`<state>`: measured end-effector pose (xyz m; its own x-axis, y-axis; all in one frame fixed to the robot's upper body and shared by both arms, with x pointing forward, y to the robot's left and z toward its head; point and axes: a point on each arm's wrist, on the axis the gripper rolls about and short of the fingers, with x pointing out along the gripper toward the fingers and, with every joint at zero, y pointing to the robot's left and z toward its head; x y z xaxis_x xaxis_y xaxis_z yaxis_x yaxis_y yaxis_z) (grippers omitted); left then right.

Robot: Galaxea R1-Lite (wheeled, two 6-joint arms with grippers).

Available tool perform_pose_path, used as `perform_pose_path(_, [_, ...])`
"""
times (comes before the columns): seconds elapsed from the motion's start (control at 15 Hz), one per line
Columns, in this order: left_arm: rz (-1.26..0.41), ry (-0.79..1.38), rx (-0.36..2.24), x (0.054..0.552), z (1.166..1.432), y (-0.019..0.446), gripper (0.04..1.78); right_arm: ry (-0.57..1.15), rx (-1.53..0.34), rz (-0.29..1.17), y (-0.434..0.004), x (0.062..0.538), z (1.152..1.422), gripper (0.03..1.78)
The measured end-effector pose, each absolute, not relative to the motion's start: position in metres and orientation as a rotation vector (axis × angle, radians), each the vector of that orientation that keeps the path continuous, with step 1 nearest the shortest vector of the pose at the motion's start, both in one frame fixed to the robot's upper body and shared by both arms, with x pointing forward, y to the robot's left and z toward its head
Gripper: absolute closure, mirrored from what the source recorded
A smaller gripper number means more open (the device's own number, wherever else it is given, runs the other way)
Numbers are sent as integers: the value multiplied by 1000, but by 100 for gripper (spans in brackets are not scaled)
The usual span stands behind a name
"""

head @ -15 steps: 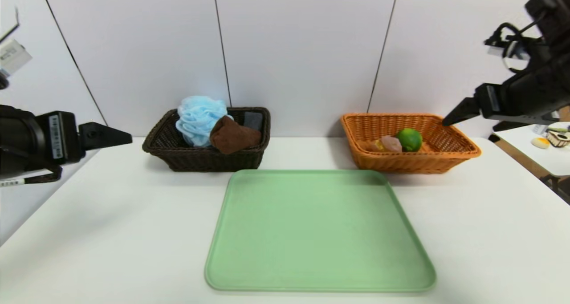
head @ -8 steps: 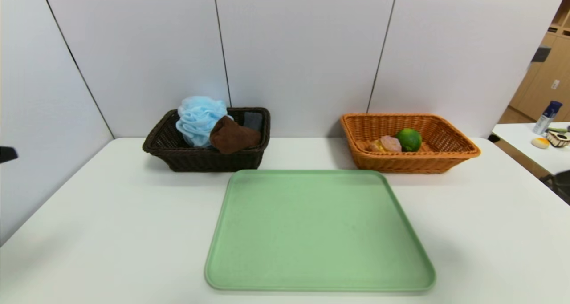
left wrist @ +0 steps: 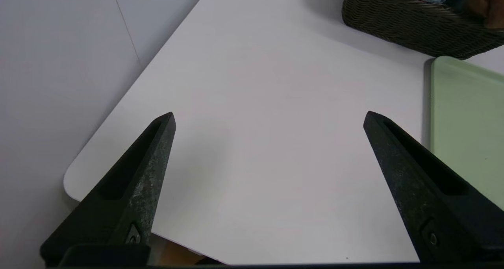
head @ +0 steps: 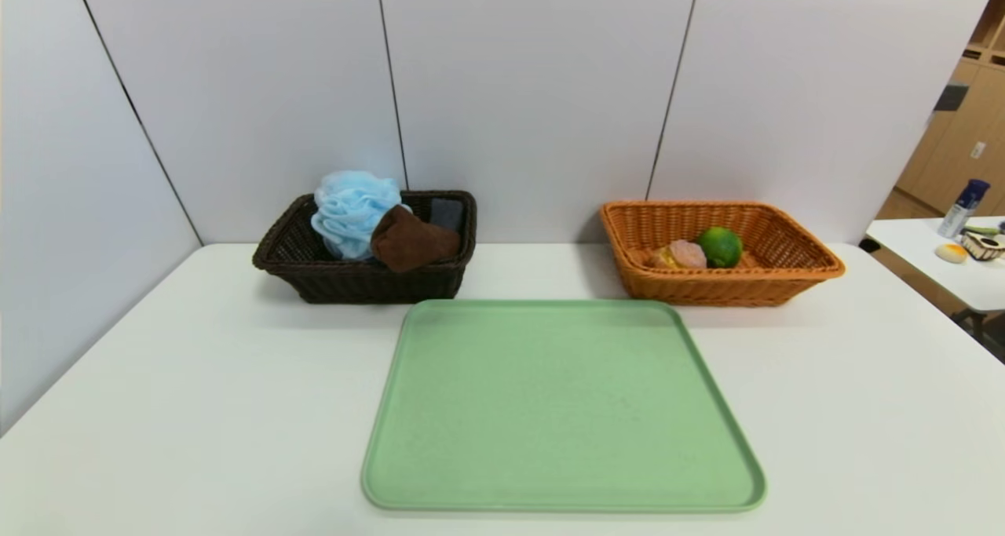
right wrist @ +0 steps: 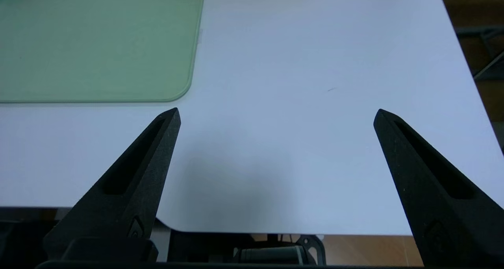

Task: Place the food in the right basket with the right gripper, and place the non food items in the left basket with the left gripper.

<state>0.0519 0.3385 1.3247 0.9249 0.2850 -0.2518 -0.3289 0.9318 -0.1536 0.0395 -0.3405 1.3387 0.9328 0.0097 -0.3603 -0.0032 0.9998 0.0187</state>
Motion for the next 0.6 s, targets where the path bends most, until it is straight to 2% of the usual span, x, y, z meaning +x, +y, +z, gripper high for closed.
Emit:
perform_pose_path(0.2, [306, 116, -148, 34, 1300, 338, 13, 147, -42, -28, -339, 27, 1305, 12])
perform_pose_path(0.4, [247, 80, -26, 26, 1279, 337, 13, 51, -136, -51, -338, 20, 1269, 12])
perform_pose_path(0.6, [231, -12, 128, 34, 1251, 337, 13, -59, -161, -63, -338, 36, 1246, 12])
